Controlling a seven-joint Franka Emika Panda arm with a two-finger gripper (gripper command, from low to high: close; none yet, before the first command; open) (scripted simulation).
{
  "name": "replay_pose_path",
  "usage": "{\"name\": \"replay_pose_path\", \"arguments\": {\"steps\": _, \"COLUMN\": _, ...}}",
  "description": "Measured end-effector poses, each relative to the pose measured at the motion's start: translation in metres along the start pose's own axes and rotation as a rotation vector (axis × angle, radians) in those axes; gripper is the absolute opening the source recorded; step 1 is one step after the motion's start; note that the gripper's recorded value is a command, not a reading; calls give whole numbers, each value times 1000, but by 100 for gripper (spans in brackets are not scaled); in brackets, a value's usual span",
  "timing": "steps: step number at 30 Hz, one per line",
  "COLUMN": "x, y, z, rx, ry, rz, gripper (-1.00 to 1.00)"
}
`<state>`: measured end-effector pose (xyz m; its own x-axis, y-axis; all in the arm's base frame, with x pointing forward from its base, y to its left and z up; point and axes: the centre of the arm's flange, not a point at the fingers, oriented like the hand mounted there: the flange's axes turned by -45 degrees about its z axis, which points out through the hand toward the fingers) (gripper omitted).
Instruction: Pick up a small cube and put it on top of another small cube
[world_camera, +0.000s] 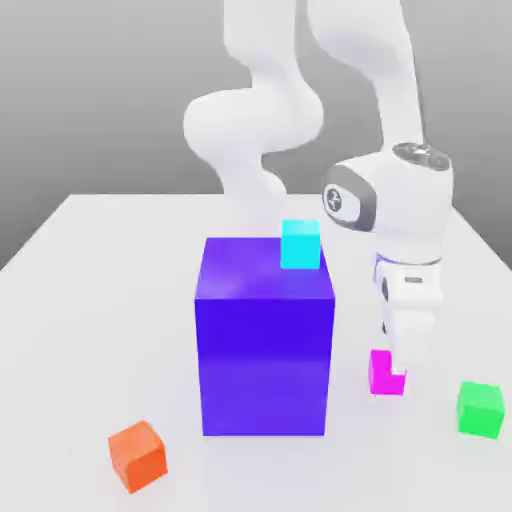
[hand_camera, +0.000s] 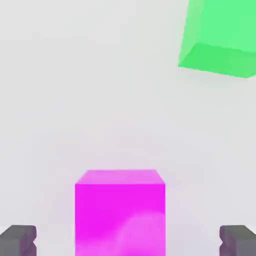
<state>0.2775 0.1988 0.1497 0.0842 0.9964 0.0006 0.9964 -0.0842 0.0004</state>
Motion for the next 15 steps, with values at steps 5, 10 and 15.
{"name": "replay_pose_path", "arguments": {"steps": 5, "x": -1, "y": -2, "z": 22, "rx": 1, "ry": 0, "rz": -1, "gripper": -100}}
{"name": "replay_pose_path", "arguments": {"steps": 10, "x": -1, "y": -2, "z": 22, "rx": 2, "ry": -1, "rz": -1, "gripper": -100}}
{"name": "replay_pose_path", "arguments": {"steps": 15, "x": 0, "y": 0, "z": -15, "rx": 1, "ry": -2, "rz": -1, "gripper": -100}}
